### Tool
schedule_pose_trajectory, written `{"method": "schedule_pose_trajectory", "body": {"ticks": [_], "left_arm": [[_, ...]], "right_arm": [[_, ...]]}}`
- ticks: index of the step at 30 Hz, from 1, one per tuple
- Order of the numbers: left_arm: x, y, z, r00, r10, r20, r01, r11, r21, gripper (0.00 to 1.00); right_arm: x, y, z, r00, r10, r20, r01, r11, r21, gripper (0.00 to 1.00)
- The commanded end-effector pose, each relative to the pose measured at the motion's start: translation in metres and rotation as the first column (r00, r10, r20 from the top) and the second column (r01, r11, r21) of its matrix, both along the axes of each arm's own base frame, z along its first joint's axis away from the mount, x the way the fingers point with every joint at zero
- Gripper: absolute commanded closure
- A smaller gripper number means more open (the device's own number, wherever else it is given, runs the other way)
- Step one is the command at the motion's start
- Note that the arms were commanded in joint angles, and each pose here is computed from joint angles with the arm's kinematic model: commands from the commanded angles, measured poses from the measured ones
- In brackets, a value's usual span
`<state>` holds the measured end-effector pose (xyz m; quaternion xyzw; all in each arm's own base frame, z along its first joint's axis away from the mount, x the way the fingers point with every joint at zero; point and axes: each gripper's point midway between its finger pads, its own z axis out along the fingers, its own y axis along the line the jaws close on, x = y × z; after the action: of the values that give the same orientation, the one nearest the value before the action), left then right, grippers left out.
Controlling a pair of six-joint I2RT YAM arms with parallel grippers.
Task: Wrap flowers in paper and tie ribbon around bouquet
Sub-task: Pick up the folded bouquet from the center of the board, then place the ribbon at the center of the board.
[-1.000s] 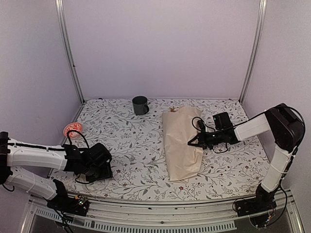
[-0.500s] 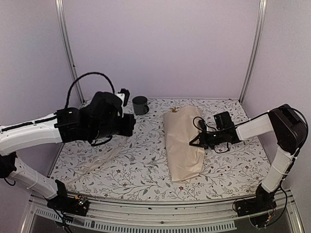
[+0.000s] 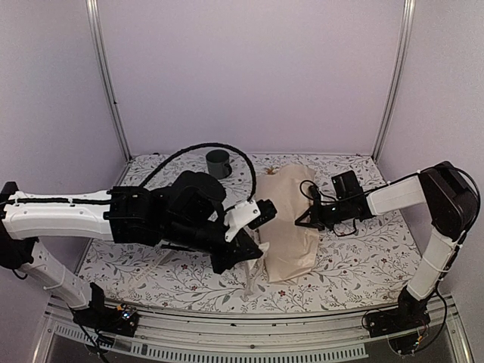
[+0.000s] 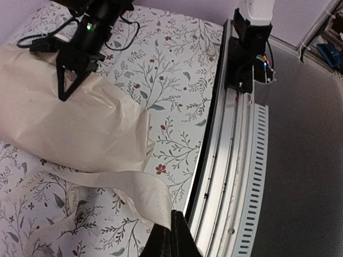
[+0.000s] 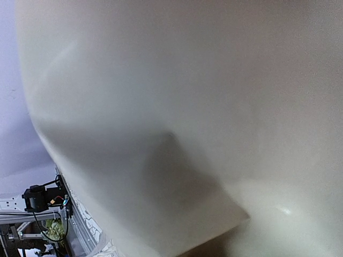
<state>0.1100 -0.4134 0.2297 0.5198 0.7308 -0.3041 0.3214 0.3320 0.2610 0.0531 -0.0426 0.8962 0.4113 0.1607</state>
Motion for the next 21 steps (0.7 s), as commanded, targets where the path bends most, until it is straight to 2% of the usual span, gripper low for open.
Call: {"method": "schedule_pose_trajectory", "body": {"ticks": [1,4,7,9,10,11,14,16,18,20,21], "left_arm": [[-0.029,0.019,-0.019,0.992,-0.112,-0.064,0.116,0.992,0.056,1.00],[-0.028,0.045,-0.068,0.991,-0.042,-0.125,0.068,0.976,0.207,1.00],[-0.028,0.066,-0.126,0.986,0.028,-0.166,0.038,0.923,0.384,1.00],[-0.033,0.066,-0.153,0.980,0.013,-0.197,0.076,0.896,0.438,1.00],[-0.034,0.062,-0.161,0.980,-0.001,-0.198,0.091,0.889,0.448,0.96],[-0.032,0.058,-0.164,0.982,-0.017,-0.189,0.102,0.888,0.448,0.86],[-0.030,0.037,-0.154,0.980,-0.097,-0.171,0.159,0.904,0.398,0.37],[-0.033,0.021,-0.134,0.969,-0.174,-0.176,0.223,0.922,0.316,0.24],[-0.030,0.010,-0.109,0.956,-0.230,-0.180,0.266,0.940,0.212,0.20],[-0.012,0.001,-0.086,0.959,-0.229,-0.165,0.248,0.963,0.103,0.15],[0.007,0.000,-0.080,0.971,-0.182,-0.157,0.195,0.979,0.068,0.13]], "right_arm": [[0.015,-0.002,0.018,0.997,-0.002,0.072,0.003,1.000,-0.022,1.00],[0.023,-0.002,0.030,0.996,-0.004,0.088,0.006,1.000,-0.022,1.00],[0.031,-0.002,0.045,0.994,-0.007,0.113,0.011,1.000,-0.028,1.00],[0.034,-0.004,0.047,0.994,-0.014,0.111,0.018,0.999,-0.031,1.00],[0.035,-0.006,0.047,0.994,-0.017,0.107,0.020,0.999,-0.034,1.00],[0.036,-0.007,0.045,0.995,-0.020,0.100,0.024,0.999,-0.038,1.00],[0.036,-0.008,0.041,0.996,-0.019,0.089,0.023,0.999,-0.047,1.00],[0.037,-0.009,0.039,0.996,-0.021,0.085,0.026,0.998,-0.052,1.00],[0.039,-0.010,0.039,0.996,-0.027,0.088,0.032,0.998,-0.056,1.00],[0.041,-0.011,0.039,0.995,-0.033,0.090,0.039,0.997,-0.062,1.00],[0.042,-0.011,0.039,0.995,-0.036,0.091,0.042,0.997,-0.064,1.00]]}}
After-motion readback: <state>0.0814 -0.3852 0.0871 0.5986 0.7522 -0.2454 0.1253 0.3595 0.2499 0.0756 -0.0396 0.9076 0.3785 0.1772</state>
